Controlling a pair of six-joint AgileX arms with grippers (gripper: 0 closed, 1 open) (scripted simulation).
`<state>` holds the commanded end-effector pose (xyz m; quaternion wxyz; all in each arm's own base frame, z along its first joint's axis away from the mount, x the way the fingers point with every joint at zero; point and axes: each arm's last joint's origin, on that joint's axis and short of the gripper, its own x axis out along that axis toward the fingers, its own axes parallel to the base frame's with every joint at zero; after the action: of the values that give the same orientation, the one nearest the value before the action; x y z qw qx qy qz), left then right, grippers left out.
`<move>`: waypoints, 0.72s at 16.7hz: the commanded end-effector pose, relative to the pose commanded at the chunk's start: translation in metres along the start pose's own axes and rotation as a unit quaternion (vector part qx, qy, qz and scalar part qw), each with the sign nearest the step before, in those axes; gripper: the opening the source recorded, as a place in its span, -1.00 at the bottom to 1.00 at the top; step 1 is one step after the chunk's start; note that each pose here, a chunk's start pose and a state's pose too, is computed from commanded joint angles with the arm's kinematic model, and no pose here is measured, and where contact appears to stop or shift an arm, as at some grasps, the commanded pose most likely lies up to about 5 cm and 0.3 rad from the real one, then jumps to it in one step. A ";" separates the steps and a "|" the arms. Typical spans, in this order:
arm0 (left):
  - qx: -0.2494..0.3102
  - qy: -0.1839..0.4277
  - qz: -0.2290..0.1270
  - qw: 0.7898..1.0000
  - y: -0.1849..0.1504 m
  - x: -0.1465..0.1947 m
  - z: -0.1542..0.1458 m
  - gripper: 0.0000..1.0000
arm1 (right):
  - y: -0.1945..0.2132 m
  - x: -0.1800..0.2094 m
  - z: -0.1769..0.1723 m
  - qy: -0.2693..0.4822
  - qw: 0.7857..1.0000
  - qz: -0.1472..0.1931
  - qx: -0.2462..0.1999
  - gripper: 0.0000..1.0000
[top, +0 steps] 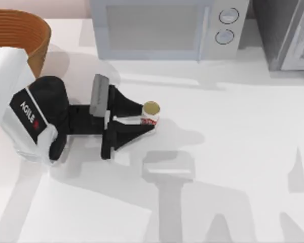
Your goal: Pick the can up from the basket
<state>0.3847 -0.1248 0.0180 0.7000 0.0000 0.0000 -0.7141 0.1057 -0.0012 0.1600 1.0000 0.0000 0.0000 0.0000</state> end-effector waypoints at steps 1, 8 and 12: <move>0.000 0.000 0.000 1.000 0.000 0.000 0.000 -1.00 | 0.000 0.000 0.000 0.000 1.000 0.000 0.000 1.00; 0.000 0.000 0.000 1.000 0.000 0.000 0.000 -0.55 | 0.000 0.000 0.000 0.000 1.000 0.000 0.000 1.00; 0.000 0.000 0.000 1.000 0.000 0.000 0.000 0.06 | 0.000 0.000 0.000 0.000 1.000 0.000 0.000 1.00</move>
<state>0.3847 -0.1248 0.0180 0.7000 0.0000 0.0000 -0.7141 0.1057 -0.0012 0.1600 1.0000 0.0000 0.0000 0.0000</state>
